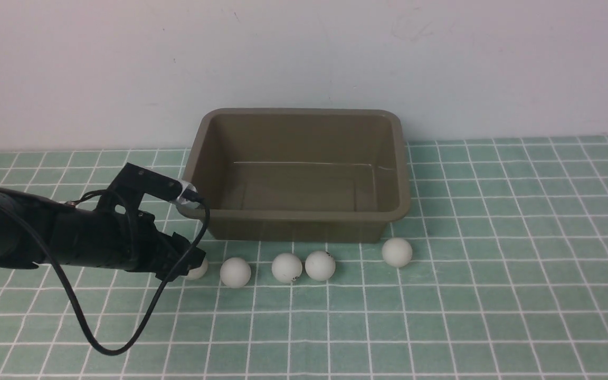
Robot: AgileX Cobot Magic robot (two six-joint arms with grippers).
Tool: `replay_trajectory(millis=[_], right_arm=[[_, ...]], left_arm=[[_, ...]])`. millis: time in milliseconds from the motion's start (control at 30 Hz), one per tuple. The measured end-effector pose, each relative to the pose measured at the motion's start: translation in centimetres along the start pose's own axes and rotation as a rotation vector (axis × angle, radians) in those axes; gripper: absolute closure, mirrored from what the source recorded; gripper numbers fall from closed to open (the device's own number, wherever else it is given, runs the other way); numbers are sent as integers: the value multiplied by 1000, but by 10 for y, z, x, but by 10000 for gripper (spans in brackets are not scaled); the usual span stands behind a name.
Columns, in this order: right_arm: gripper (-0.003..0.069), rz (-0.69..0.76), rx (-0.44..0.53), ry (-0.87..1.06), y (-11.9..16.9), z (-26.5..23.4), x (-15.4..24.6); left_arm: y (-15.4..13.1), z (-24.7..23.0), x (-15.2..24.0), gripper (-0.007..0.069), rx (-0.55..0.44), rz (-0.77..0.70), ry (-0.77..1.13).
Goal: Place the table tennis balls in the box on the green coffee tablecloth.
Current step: 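Reach for and grasp a ping pong ball on the table beside the basket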
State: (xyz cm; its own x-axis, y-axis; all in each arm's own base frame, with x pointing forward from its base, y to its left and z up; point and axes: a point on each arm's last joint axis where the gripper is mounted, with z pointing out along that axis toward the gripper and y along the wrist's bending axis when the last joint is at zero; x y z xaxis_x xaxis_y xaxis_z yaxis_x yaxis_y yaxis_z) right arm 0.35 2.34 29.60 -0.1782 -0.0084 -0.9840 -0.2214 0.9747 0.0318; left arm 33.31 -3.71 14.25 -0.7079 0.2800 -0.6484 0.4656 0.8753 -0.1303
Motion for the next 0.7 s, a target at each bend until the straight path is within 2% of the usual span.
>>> replay_trajectory(millis=[200,300,367,400,700], right_arm=[[270,1,-1,0,0,0,0],[270,1,-1,0,0,0,0],[270,1,0,-4,0,0,0],[270,1,0,-7,0,0,-1],[270,1,2,-13,0,0,-1]], left_arm=[[3,14,4,156,18,-7,7],[3,21,10,180,27,-8,31],[3,22,10,222,24,-3,31],[4,21,10,275,18,-4,29],[11,-12,-10,273,-69,-6,-56]])
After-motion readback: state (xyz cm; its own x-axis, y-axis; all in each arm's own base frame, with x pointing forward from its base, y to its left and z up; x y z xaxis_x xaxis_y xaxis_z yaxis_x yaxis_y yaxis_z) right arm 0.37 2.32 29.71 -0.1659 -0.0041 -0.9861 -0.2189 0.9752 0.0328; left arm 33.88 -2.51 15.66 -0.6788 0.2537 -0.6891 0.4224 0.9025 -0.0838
